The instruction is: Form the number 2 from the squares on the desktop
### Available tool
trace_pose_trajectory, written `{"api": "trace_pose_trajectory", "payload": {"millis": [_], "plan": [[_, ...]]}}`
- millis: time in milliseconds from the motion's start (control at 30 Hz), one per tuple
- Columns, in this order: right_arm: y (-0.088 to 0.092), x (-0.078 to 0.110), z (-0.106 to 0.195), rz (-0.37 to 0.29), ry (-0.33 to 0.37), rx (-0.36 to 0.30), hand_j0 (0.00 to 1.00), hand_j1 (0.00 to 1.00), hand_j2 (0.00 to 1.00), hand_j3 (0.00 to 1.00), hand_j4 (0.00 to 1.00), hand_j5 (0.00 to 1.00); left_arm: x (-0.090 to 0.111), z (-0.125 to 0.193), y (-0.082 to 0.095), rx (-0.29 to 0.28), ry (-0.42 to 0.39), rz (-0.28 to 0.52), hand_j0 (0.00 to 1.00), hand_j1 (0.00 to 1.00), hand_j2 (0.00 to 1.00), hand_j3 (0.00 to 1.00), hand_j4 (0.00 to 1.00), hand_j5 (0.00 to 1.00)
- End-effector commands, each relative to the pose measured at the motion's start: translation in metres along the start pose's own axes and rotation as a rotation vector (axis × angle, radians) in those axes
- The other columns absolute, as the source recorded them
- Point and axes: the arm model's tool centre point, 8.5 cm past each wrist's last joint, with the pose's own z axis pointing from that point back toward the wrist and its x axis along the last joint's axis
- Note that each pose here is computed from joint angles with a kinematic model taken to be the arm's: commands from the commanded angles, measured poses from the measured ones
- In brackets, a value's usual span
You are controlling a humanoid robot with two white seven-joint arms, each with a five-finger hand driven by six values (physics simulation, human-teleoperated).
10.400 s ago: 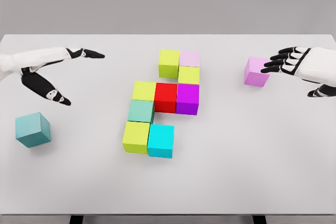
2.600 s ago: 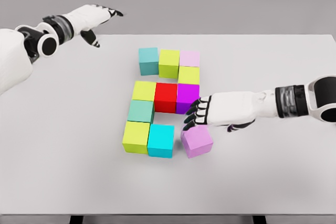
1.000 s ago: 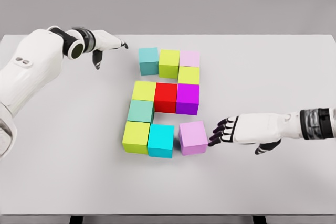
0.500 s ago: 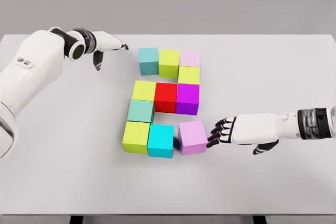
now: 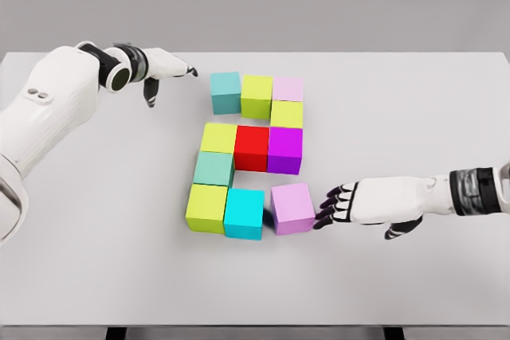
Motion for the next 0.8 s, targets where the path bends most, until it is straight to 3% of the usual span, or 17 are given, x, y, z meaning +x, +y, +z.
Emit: {"api": "trace_pose_trajectory", "payload": {"millis": [0,133,333,767], "plan": [[0.001,-0.001,0.003,-0.006,0.006,0.002,1.0,1.0,1.0,1.0,1.0,1.0,0.002,0.001,0.003,0.01,-0.012,-0.005,1.0,1.0,1.0,1.0,1.0,1.0],[0.003,-0.003,0.009,-0.006,0.023,0.012,1.0,1.0,1.0,1.0,1.0,1.0,0.008,0.003,0.008,0.027,-0.037,-0.02,1.0,1.0,1.0,1.0,1.0,1.0],[-0.01,-0.008,0.015,0.022,0.047,-0.013,1.0,1.0,1.0,1.0,1.0,1.0,0.007,0.007,0.006,0.029,-0.093,-0.028,1.0,1.0,1.0,1.0,1.0,1.0],[-0.026,-0.005,0.001,0.048,0.014,-0.054,1.0,1.0,1.0,1.0,1.0,1.0,0.009,0.007,0.005,0.028,-0.104,-0.034,1.0,1.0,1.0,1.0,1.0,1.0]]}}
